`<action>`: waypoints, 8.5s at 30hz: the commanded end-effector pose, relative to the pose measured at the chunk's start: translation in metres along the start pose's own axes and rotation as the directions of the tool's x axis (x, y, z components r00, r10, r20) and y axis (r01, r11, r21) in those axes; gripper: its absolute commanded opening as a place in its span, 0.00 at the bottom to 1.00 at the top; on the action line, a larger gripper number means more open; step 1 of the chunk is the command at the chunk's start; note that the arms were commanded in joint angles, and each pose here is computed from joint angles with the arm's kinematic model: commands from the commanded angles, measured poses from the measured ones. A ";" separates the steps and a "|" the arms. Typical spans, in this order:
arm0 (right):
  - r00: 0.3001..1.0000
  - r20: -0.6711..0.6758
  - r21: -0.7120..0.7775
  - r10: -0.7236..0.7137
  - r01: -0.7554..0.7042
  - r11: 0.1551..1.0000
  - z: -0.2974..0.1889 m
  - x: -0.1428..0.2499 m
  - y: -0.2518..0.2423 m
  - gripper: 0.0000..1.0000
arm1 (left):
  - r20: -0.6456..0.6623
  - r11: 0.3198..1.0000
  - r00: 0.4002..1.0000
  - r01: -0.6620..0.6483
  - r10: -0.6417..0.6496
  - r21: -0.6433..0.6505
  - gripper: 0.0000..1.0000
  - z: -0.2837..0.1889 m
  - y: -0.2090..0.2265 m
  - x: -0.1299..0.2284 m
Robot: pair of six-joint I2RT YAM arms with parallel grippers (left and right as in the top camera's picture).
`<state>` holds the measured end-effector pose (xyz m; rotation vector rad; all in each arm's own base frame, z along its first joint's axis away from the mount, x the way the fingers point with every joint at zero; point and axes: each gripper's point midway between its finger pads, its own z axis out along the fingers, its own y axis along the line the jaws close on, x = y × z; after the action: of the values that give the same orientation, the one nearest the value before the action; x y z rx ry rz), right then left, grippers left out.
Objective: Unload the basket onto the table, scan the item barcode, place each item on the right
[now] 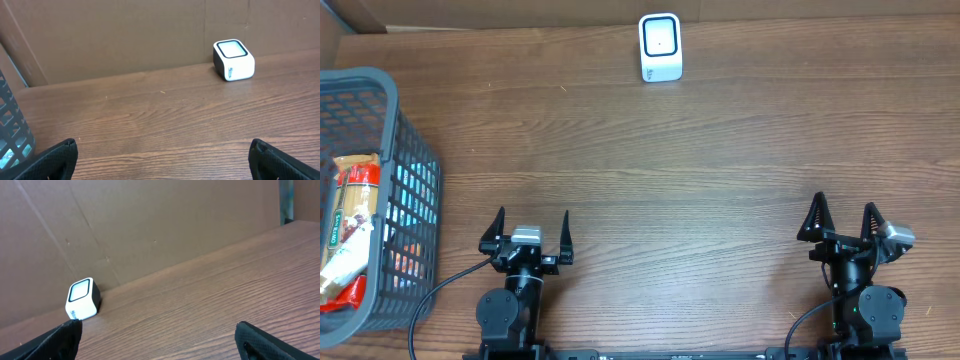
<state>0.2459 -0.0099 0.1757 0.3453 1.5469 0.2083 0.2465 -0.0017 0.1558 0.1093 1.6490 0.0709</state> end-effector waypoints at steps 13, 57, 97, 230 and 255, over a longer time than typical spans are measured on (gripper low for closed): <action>1.000 0.011 0.006 0.004 -0.004 1.000 0.000 0.000 -0.002 1.00 | 0.003 1.000 1.000 -0.010 0.010 0.020 1.00 -0.002 -0.002 -0.004; 1.000 0.011 0.006 0.004 -0.004 1.000 0.000 0.000 -0.002 1.00 | -0.518 0.914 0.852 0.265 -0.073 0.306 1.00 0.059 -0.025 -0.249; 1.000 0.011 0.006 0.004 -0.004 1.000 0.000 0.000 -0.002 1.00 | -0.291 0.409 0.558 0.095 -0.777 -0.908 0.90 -0.026 0.334 -0.112; 1.000 0.011 0.006 0.004 -0.004 1.000 0.000 0.000 -0.002 1.00 | -0.903 0.894 0.098 -0.135 -0.417 -0.428 0.66 0.056 0.319 0.072; 1.000 0.011 0.006 0.004 -0.004 1.000 0.000 0.000 -0.002 1.00 | -0.928 0.933 0.094 0.030 -0.360 -0.359 0.78 0.034 0.305 0.159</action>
<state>0.2459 -0.0100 0.1760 0.3455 1.5460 0.2082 0.2690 0.3405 0.0425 -0.5955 3.0472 0.3189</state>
